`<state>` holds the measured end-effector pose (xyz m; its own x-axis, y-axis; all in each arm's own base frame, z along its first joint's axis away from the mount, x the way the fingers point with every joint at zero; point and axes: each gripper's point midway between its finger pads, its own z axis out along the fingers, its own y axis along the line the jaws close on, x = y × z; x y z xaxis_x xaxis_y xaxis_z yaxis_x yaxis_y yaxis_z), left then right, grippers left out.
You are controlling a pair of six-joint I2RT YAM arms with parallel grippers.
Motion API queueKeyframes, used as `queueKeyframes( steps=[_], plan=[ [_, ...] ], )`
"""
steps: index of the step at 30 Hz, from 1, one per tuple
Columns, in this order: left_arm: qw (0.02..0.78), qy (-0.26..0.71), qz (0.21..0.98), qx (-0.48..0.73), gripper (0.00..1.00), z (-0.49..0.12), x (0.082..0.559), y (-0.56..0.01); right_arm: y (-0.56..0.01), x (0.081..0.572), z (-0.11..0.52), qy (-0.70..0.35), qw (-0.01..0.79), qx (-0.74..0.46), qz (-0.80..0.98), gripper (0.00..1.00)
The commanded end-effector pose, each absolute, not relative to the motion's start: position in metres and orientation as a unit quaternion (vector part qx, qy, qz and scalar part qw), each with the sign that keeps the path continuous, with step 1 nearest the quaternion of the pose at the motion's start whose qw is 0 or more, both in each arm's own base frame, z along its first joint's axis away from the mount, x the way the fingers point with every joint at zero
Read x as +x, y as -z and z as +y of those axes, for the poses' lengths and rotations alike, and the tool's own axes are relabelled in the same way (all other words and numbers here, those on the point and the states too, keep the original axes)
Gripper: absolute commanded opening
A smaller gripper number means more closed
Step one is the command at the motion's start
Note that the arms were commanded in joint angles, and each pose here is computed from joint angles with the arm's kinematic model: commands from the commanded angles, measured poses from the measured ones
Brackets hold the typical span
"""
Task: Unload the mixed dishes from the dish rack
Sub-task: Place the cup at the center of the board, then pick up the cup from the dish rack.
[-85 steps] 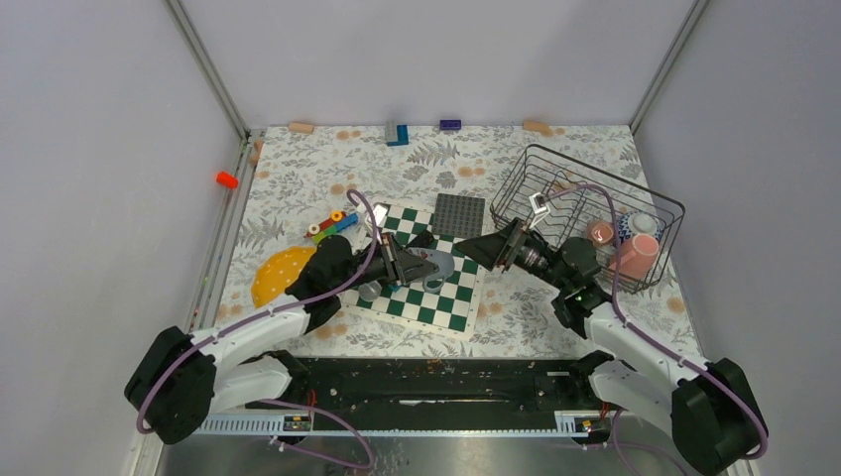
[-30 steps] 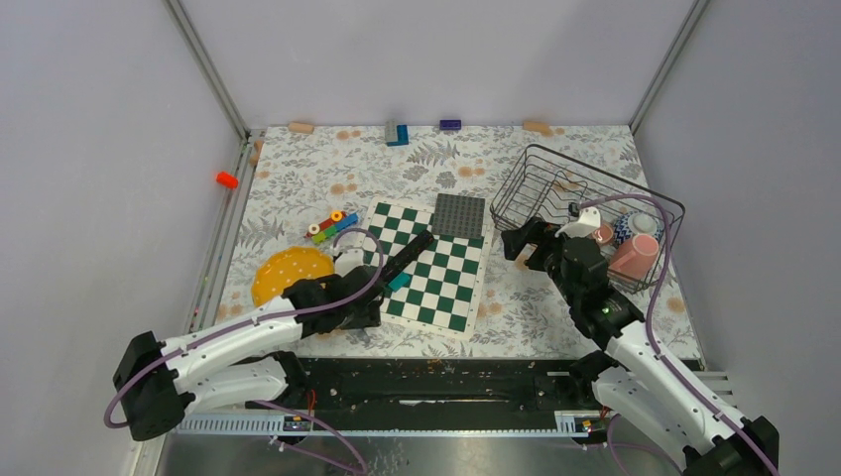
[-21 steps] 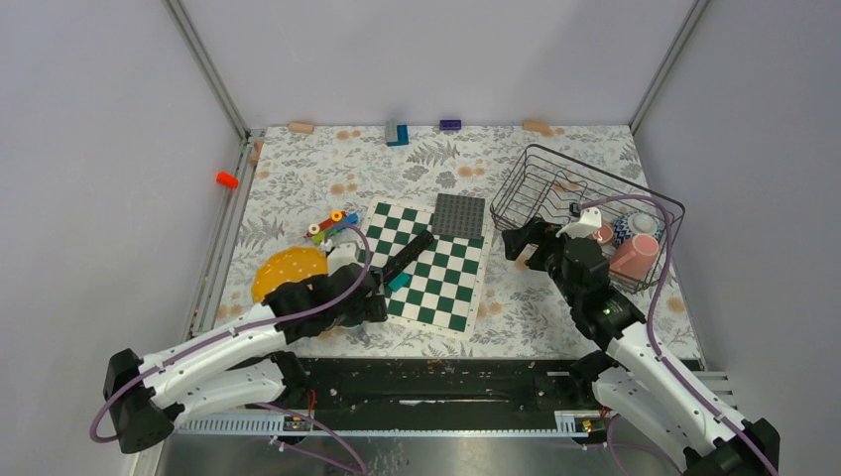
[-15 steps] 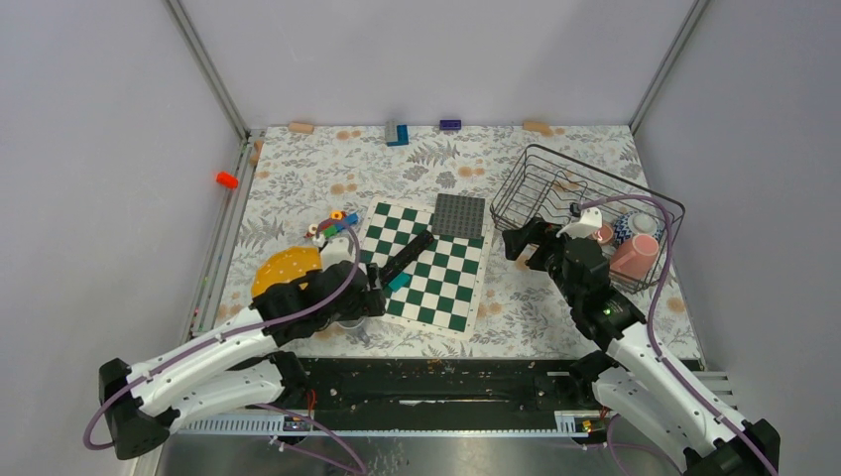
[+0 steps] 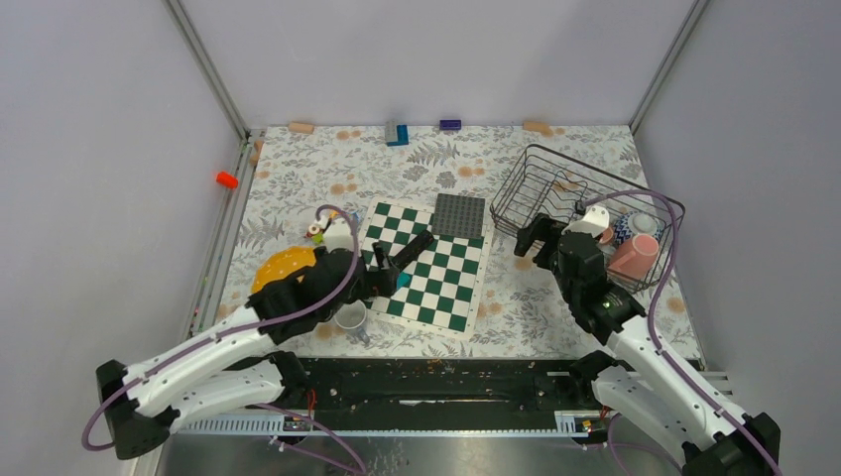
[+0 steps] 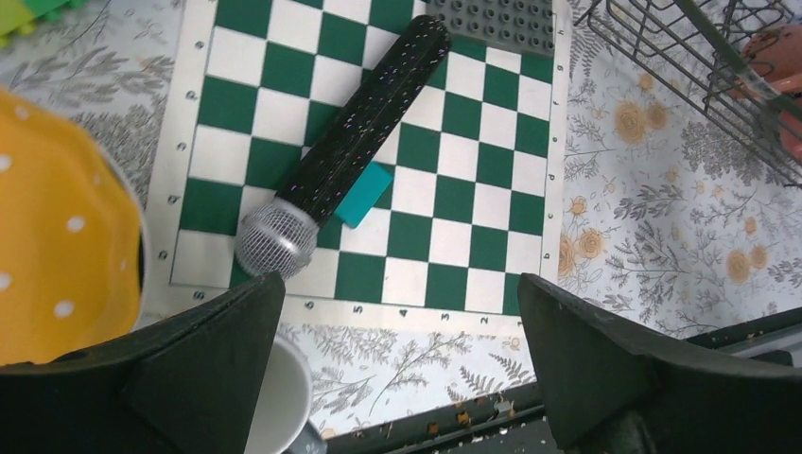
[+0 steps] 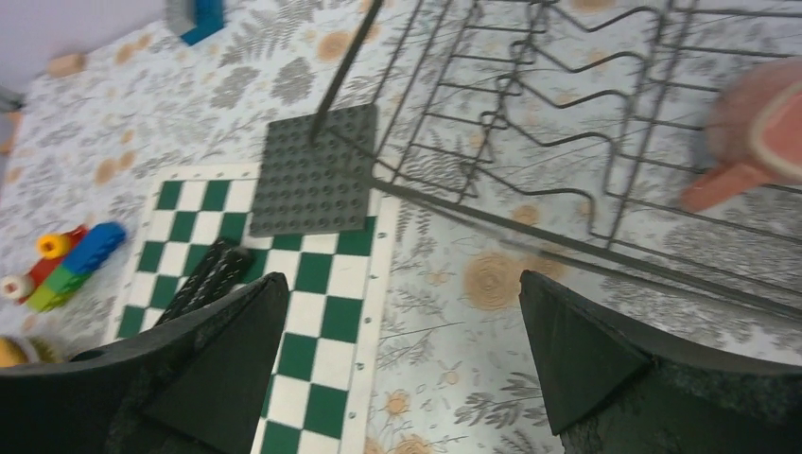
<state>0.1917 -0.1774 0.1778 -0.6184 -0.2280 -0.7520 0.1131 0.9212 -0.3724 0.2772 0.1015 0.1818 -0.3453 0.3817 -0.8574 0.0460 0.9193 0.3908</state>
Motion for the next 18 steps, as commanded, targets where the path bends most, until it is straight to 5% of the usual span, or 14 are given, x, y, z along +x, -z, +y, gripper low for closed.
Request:
queueKeyframes(
  steps=[1, 6, 11, 18],
  plan=[
    [0.483, 0.242, 0.841, 0.006, 0.99, -0.223, 0.225, -0.229, -0.2, 0.283, 0.057, -0.03, 0.575, 0.182, 0.797, 1.0],
    [0.454, 0.302, 0.837, 0.056, 0.99, -0.262, 0.263, -0.252, -0.21, 0.284, 0.014, 0.095, 0.553, 0.211, 0.8, 1.0],
    [0.42, 0.383, 0.822, 0.041, 0.99, -0.266, 0.305, -0.273, -0.188, 0.289, -0.014, 0.107, 0.48, 0.242, 0.836, 1.0],
    [0.43, 0.306, 0.849, -0.004, 0.99, -0.227, 0.329, -0.26, -0.17, 0.321, -0.041, 0.138, 0.44, 0.287, 0.839, 1.0]
  ],
)
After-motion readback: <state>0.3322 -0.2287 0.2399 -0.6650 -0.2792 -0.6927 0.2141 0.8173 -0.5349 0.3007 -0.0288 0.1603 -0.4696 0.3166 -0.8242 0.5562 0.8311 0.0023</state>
